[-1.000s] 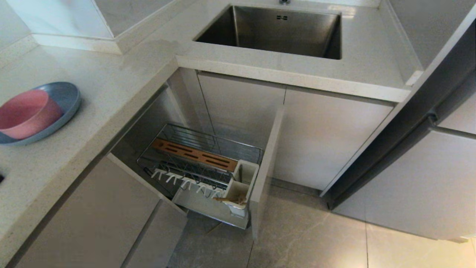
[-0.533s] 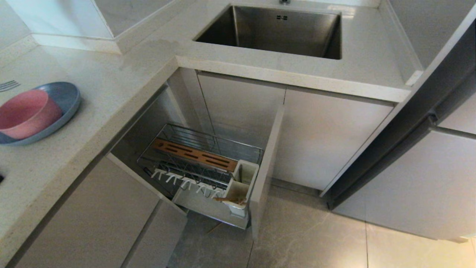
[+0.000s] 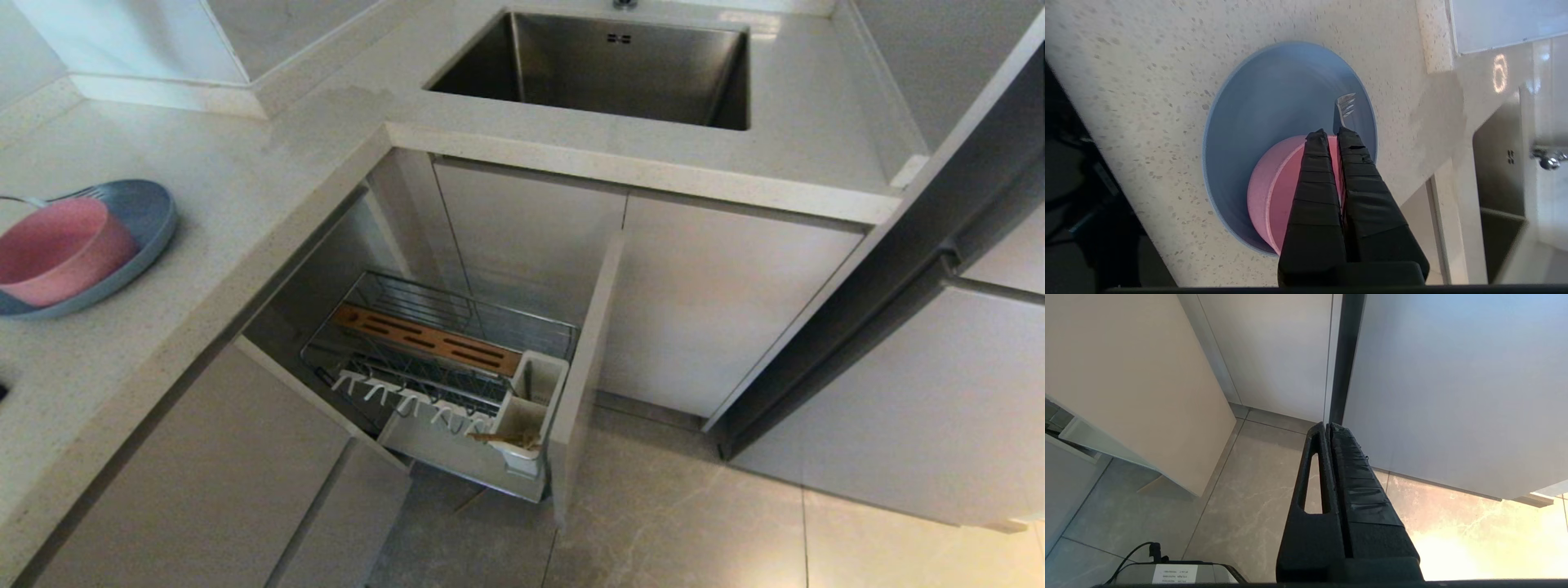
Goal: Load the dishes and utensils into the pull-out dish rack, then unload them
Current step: Take the fork out of the cupboard
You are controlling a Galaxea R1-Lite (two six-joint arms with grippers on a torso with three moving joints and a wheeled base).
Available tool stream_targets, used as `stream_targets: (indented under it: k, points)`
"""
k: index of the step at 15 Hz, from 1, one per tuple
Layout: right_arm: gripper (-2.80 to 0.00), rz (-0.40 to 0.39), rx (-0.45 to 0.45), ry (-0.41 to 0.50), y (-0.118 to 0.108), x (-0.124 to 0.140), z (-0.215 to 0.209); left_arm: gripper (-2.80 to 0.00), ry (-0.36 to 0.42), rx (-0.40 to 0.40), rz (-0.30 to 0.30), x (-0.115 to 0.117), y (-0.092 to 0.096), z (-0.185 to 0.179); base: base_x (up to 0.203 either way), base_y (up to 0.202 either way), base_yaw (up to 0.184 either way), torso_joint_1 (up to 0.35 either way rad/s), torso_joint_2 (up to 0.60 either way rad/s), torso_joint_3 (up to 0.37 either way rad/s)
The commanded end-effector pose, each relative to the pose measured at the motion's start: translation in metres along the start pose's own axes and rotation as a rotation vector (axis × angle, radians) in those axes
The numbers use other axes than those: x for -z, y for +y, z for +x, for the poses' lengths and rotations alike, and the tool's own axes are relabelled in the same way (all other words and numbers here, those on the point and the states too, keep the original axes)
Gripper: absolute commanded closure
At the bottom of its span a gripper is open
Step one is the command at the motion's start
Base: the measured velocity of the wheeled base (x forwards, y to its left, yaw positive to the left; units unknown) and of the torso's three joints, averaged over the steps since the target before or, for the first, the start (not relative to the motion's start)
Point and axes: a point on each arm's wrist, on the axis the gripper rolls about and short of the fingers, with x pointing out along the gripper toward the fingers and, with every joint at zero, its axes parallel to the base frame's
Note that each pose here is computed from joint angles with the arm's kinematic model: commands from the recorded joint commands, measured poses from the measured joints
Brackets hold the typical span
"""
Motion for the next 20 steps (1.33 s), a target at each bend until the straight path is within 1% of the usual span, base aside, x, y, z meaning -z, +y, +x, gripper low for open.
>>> stream_targets:
  k: [1,6,12,13,14,18,20]
  points:
    - [0.00,0.000,0.000,0.008,0.000,0.002,0.001,0.00,0.021,0.004,-0.020,-0.002,0.006,0.005,0.000,0.000,0.000,0.000,0.00,0.000]
    - [0.00,0.000,0.000,0.007,0.000,0.002,0.001,0.00,0.049,0.015,-0.031,-0.006,0.016,0.017,0.000,0.000,0.000,0.000,0.00,0.000]
    - [0.00,0.000,0.000,0.007,0.000,0.002,0.001,0.00,0.026,0.020,-0.019,-0.017,0.029,0.029,0.000,0.000,0.000,0.000,0.00,0.000]
    - [0.00,0.000,0.000,0.007,0.000,0.002,0.001,0.00,0.032,0.022,-0.023,-0.018,0.031,0.031,0.000,0.000,0.000,0.000,0.00,0.000]
    - [0.00,0.000,0.000,0.007,0.000,0.002,0.001,0.00,0.054,0.040,-0.029,-0.018,0.033,0.033,0.000,0.000,0.000,0.000,0.00,0.000]
    - [0.00,0.000,0.000,0.007,0.000,0.002,0.001,0.00,0.097,0.080,-0.041,-0.018,0.037,0.037,0.000,0.000,0.000,0.000,0.00,0.000]
    - [0.00,0.000,0.000,0.007,0.000,0.002,0.001,0.00,0.096,0.082,-0.040,-0.019,0.037,0.038,0.000,0.000,0.000,0.000,0.00,0.000]
